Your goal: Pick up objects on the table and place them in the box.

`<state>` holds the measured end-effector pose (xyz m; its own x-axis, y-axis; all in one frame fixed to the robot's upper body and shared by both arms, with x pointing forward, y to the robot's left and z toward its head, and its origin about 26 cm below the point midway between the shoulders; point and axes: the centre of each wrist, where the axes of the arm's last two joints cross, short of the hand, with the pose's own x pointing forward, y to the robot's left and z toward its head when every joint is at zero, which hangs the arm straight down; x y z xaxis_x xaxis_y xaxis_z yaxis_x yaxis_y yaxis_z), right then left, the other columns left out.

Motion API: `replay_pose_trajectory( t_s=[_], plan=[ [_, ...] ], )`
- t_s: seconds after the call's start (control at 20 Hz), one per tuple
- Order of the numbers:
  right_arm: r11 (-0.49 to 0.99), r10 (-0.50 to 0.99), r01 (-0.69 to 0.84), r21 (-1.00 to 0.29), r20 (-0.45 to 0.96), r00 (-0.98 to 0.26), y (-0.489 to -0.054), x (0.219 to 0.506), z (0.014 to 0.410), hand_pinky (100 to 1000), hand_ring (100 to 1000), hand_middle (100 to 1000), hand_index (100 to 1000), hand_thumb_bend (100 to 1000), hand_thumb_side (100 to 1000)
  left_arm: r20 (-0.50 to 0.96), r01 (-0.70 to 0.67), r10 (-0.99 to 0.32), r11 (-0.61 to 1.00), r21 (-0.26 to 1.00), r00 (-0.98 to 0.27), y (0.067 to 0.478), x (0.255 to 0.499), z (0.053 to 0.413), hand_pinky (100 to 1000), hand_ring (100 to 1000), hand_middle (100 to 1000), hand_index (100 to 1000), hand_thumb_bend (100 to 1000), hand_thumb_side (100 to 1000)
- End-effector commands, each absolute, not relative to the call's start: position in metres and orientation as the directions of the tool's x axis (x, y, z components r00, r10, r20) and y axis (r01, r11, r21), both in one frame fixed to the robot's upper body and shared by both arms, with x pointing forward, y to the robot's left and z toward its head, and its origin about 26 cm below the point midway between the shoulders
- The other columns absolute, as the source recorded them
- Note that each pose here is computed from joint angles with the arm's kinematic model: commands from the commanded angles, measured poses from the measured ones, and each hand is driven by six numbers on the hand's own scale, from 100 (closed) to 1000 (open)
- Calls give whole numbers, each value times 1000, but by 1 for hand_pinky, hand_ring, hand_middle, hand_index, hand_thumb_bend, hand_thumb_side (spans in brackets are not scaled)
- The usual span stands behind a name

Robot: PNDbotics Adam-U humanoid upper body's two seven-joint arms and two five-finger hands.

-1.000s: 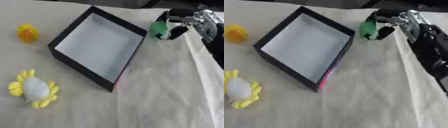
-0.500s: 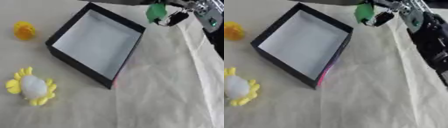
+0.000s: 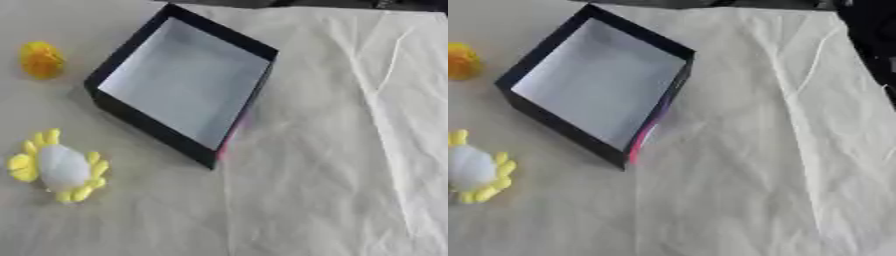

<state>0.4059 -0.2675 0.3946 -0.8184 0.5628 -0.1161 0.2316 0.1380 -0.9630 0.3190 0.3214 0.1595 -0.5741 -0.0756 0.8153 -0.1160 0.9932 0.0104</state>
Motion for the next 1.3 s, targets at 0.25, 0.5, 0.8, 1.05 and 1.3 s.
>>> replay_pose_trajectory(
  t_s=[0.25,0.5,0.8,1.05,1.3],
  plan=[
    [167,295,244,-955,-188,-937,-171,376,405,795,556,412,549,100,289,807,-150,-114,988,31,-580,332,315,165,851,833,735,797,100,670],
    [116,211,179,-977,-152,-966,-130,380,382,797,554,412,550,100,292,812,-150,-112,988,30,-572,332,316,162,851,833,735,796,100,673],
    [62,210,93,-994,-78,-975,-105,399,336,809,552,406,546,100,261,819,-150,-104,988,22,-564,331,317,159,851,834,735,797,100,677],
    [107,253,72,-992,-43,-967,-98,410,310,808,553,396,539,100,228,829,-163,-105,986,16,-550,333,318,154,852,834,734,797,100,681],
    [187,297,63,-980,-5,-955,-98,412,296,789,546,365,516,100,191,840,-241,-151,970,25,-521,349,316,144,853,836,735,797,100,674]
  ],
)
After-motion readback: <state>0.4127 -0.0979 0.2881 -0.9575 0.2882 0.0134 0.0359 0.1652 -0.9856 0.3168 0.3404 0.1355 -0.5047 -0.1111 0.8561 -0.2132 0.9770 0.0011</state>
